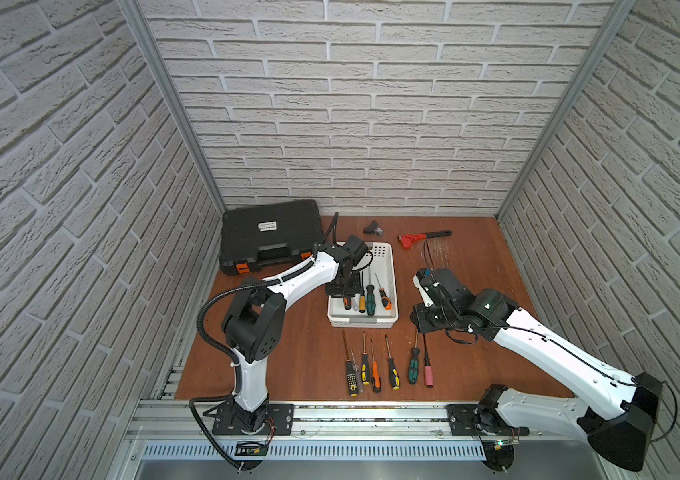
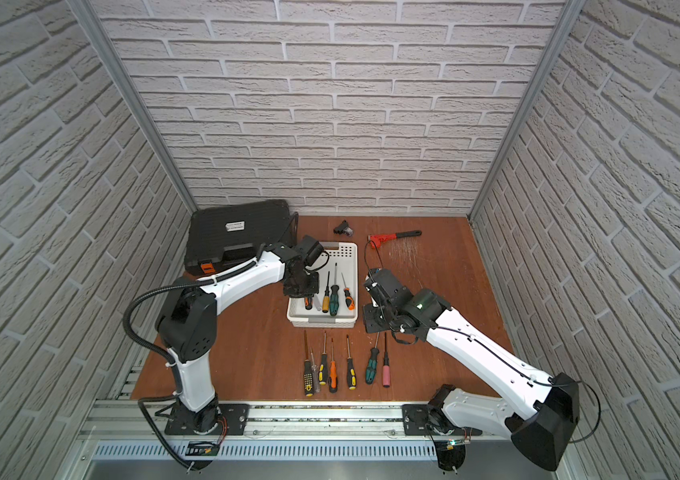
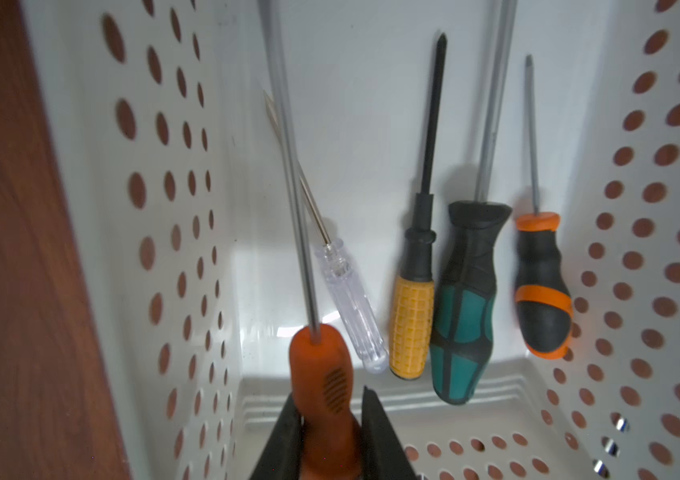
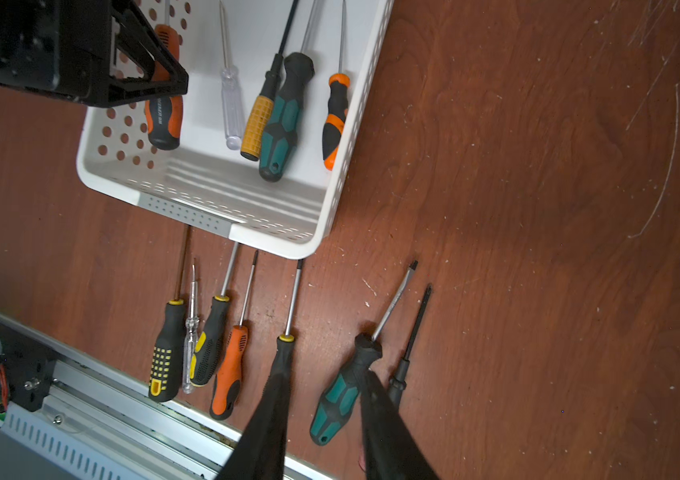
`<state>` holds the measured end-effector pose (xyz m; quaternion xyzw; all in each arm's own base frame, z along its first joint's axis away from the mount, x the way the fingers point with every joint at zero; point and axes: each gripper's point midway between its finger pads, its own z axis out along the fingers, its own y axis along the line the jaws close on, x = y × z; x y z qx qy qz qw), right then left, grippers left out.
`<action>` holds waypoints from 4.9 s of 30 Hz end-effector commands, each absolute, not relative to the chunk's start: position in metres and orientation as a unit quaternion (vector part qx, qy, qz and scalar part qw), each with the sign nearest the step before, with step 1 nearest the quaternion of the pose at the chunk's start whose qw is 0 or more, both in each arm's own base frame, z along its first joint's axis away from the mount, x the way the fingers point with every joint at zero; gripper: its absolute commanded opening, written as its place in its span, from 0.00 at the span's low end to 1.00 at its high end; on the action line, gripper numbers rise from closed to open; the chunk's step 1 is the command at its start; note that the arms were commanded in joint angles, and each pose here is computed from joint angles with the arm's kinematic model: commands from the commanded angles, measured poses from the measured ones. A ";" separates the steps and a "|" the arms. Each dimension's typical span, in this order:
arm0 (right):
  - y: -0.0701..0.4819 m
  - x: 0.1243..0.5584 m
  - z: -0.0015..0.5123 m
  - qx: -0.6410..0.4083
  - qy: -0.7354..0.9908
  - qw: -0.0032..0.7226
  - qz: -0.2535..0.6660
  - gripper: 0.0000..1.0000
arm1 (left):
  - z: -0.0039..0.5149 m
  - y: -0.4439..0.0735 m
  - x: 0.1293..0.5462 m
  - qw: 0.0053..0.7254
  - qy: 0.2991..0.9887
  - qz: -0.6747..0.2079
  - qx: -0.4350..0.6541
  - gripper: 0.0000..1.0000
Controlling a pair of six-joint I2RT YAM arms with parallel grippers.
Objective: Put the screwdriver in the bin
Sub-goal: 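Carry the orange screwdriver into the basket with the left gripper while the right gripper lowers, then release the orange screwdriver in the basket while the right gripper grasps the pink-handled screwdriver, then lift the pink-handled screwdriver with the right gripper and carry it into the basket, then lower the pink-handled screwdriver into the basket and open the right gripper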
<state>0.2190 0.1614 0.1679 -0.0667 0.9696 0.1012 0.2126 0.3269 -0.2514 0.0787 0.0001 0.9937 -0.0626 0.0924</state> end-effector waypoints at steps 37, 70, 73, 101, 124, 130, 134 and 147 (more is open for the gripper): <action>0.137 0.186 0.086 0.005 0.990 0.120 0.075 0.47 | 0.041 -0.258 0.352 0.102 0.993 -0.061 0.004 0.44; 0.129 0.139 0.031 0.051 0.998 0.026 0.023 0.46 | 0.168 -0.204 0.283 0.255 0.953 -0.161 0.014 0.59; 0.129 0.135 0.020 0.055 0.998 0.015 0.024 0.43 | 0.167 -0.201 0.284 0.252 0.954 -0.164 0.011 0.59; 0.133 0.187 0.148 0.035 0.986 0.158 0.044 0.07 | 0.161 -0.161 0.283 0.247 0.943 -0.204 -0.092 0.59; 0.363 0.346 0.137 -0.075 0.951 0.140 0.267 0.08 | 0.164 -0.103 0.230 0.279 0.935 -0.157 -0.152 0.65; 0.375 0.358 0.097 -0.060 0.955 0.109 0.268 0.08 | 0.165 -0.097 0.224 0.282 0.934 -0.152 -0.158 0.65; 0.373 0.363 0.085 -0.050 0.958 0.105 0.264 0.09 | 0.171 -0.093 0.224 0.290 0.932 -0.149 -0.160 0.65; 0.366 0.375 0.055 -0.027 0.963 0.105 0.247 0.13 | 0.174 -0.093 0.225 0.291 0.932 -0.148 -0.159 0.65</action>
